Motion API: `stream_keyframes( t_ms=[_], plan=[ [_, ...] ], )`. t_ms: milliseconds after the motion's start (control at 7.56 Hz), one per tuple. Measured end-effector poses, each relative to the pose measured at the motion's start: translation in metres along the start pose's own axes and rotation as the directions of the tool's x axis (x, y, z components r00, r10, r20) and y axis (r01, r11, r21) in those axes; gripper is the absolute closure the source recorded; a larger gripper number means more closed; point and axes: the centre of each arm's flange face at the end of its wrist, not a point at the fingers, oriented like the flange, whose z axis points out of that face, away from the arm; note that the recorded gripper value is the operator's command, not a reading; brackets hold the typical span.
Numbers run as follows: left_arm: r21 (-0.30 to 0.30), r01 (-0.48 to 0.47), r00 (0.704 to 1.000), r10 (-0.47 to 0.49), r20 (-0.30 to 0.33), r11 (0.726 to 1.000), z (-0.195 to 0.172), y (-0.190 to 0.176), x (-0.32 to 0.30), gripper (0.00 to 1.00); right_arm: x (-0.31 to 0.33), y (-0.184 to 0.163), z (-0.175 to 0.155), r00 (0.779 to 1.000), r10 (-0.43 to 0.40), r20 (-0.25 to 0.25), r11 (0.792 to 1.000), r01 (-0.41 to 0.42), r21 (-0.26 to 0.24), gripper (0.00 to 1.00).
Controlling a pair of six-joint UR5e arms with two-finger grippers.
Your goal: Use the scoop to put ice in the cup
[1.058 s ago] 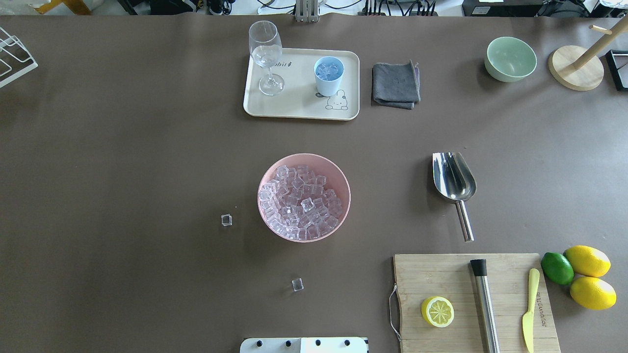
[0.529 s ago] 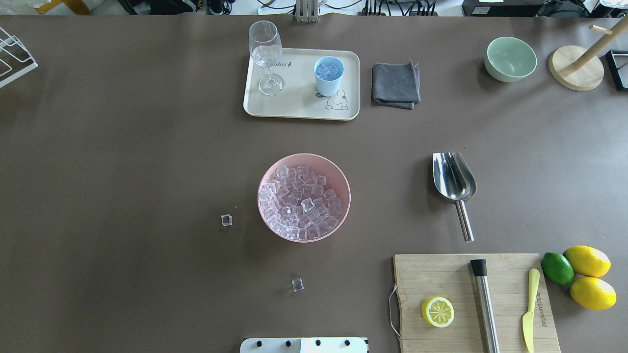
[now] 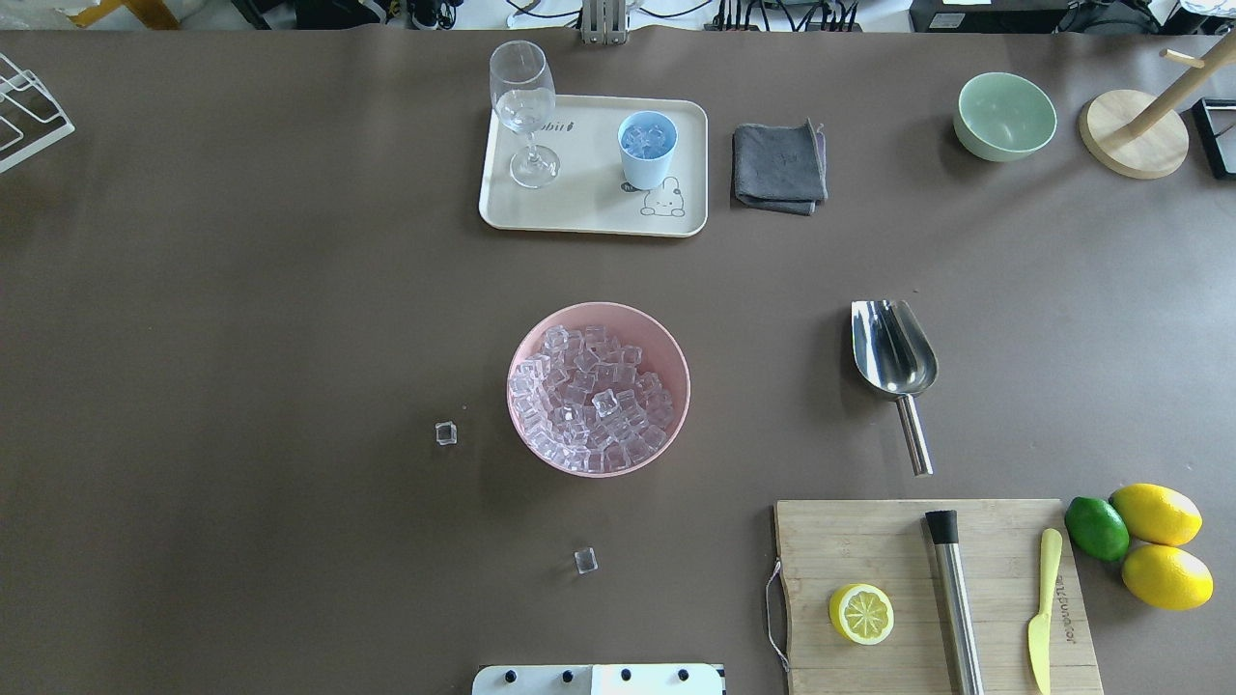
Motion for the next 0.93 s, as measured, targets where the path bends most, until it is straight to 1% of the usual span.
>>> stream_keyframes(
  t_ms=[397,926],
  plan=[
    [0.049,0.010,1.000,-0.010,-0.005,0.999,-0.025,0.020,-0.003,0.01,0.001,0.001,0.001,1.000,0.003,0.000,1.000,-0.003,-0.002,0.00],
    [0.067,0.022,1.000,-0.021,-0.012,0.998,-0.036,0.041,-0.006,0.02,0.000,0.001,0.000,1.000,-0.002,-0.001,1.000,0.002,-0.001,0.00]
  ],
)
